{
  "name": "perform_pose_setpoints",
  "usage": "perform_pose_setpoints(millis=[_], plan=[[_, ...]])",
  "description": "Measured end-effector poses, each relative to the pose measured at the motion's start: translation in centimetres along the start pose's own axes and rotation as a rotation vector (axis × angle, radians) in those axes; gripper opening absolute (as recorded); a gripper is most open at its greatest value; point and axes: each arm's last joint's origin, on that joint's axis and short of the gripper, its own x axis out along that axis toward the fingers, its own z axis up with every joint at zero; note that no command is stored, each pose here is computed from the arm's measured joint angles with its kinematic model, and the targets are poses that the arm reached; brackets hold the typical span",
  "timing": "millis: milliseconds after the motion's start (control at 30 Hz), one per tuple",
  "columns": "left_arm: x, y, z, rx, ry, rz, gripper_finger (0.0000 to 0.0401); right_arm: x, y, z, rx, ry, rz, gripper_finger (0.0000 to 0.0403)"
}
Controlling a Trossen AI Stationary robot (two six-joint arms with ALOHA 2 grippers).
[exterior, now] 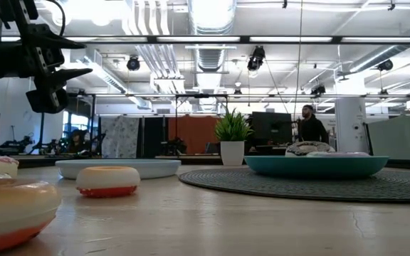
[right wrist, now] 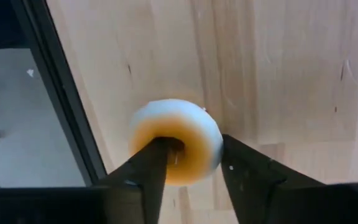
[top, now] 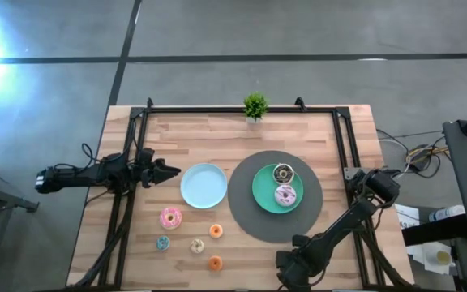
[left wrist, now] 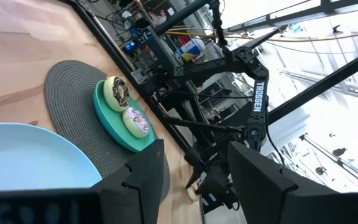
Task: Pick & Place donuts
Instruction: Put the small yellow donut on the blue plate
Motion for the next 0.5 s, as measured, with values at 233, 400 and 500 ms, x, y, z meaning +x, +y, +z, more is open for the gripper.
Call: perform_pose_setpoints(millis=[233,400,500], plan=[[0.0,0.1,0.0,0.000,-0.006,0.017,0.0153,-2.2,-0.9,1.0,0.112,-0.077,0.011,0.0036],[0.0,0.1,0.0,0.000,-0.010,0.018,0.0153,-5.4,-3.5,2.4,0.309,-0.256,-0.071,0.0013],[0.0,-0.1,0.2,0.000,-0.052,0.016,0.0153,-7.3,-5.5,3.8,0.396,-0.372,-0.089,0.0016]])
